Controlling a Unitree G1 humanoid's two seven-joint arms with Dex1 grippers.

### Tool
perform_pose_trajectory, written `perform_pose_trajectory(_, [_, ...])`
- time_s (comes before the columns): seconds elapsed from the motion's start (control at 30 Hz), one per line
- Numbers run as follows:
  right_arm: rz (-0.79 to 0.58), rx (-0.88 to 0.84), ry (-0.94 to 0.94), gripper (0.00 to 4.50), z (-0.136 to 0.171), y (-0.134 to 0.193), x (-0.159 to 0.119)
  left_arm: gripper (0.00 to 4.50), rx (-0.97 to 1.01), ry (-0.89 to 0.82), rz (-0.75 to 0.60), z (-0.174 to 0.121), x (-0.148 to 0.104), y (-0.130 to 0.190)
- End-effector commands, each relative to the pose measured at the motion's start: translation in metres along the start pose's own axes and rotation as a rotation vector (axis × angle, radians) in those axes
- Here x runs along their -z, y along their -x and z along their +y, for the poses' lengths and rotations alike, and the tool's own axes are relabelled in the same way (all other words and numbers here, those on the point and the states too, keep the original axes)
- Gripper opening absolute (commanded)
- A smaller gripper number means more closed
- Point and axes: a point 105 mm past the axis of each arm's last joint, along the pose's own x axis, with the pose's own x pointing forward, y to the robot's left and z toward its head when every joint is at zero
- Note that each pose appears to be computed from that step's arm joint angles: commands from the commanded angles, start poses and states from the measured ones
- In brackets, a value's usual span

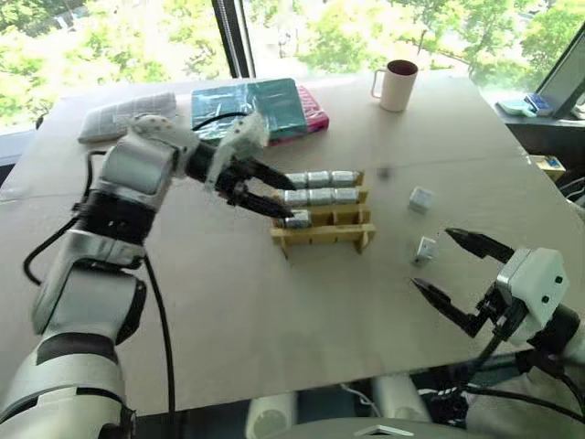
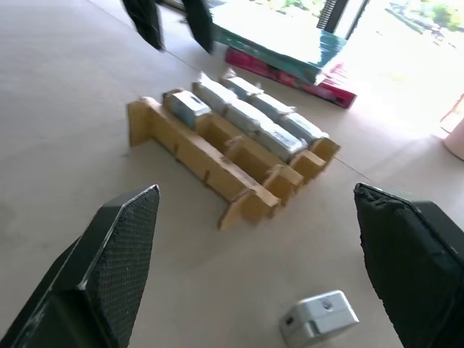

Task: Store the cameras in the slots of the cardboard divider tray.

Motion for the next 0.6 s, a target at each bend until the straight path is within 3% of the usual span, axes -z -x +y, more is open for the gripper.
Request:
perform_pose_trajectory(0.03, [0.054, 0.061, -0.067, 4.27, -0.006, -0.009, 0.011, 3.44, -0.082, -0.086, -0.315, -0.008, -0.016, 0.006])
perform_pose_trajectory(0.1, [0.13, 0.157, -0.071, 4.27, -0.021, -0.017, 0.027, 3.44, -0.08, -0.061, -0.408, -0.019, -0.004, 0.003])
perform_pose_trajectory(0.2, [0.223, 0.216, -0.154, 4.27, -0.025, -0.025, 0.048, 3.44, -0.02, -0.027, -0.416, -0.04, 0.021, -0.001])
perform_pose_trajectory(0.3, [0.301, 0.266, -0.226, 4.27, -0.028, -0.028, 0.065, 3.44, 0.002, -0.008, -0.485, -0.057, 0.027, 0.0])
perform_pose_trajectory(0.33, [0.335, 0.303, -0.259, 4.27, -0.032, -0.028, 0.072, 3.97, -0.013, -0.066, -0.483, -0.064, 0.031, -0.003])
perform_pose_trajectory(0.4, [0.37, 0.341, -0.3, 4.27, -0.036, -0.028, 0.08, 4.38, -0.03, -0.116, -0.489, -0.073, 0.034, -0.006])
perform_pose_trajectory(0.6, [0.414, 0.373, -0.347, 4.27, -0.041, -0.037, 0.085, 4.38, -0.027, -0.086, -0.474, -0.09, 0.049, -0.005])
